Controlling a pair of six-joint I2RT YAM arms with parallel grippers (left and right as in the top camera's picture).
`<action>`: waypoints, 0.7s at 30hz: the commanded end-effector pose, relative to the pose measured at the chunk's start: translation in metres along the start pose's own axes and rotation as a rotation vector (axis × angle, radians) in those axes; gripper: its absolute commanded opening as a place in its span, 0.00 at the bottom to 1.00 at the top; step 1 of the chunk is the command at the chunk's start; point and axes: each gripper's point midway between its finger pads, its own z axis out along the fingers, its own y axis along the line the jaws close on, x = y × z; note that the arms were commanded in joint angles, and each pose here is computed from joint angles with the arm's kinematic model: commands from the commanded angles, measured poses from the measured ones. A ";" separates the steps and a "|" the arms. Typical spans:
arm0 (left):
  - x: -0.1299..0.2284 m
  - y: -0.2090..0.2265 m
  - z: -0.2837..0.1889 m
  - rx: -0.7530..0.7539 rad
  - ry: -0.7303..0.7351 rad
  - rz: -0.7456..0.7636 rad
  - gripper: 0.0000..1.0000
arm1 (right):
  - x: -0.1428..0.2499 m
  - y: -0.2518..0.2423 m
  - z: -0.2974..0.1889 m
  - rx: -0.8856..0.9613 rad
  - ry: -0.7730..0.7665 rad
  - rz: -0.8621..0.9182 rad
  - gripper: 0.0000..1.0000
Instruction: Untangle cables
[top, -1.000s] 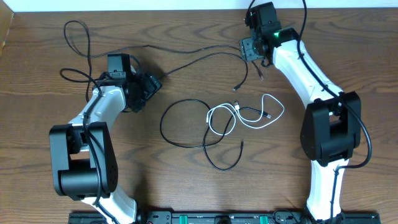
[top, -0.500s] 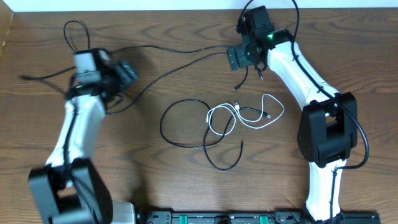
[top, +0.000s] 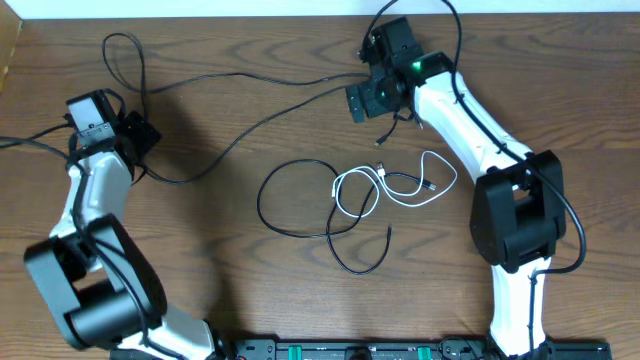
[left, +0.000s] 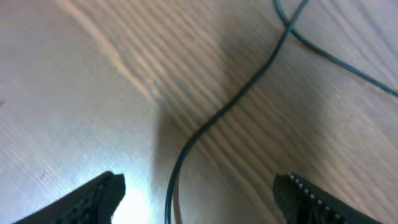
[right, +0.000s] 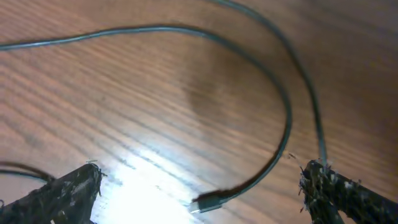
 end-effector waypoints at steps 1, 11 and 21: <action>-0.008 -0.015 0.008 0.082 -0.025 0.117 0.79 | 0.004 0.018 -0.003 -0.036 0.015 -0.002 0.99; -0.074 -0.055 -0.026 0.183 -0.125 0.293 0.86 | 0.010 0.040 -0.003 -0.060 0.030 -0.039 0.99; -0.107 -0.072 -0.030 0.193 -0.107 0.318 0.90 | 0.012 0.051 -0.003 -0.096 0.035 -0.048 0.99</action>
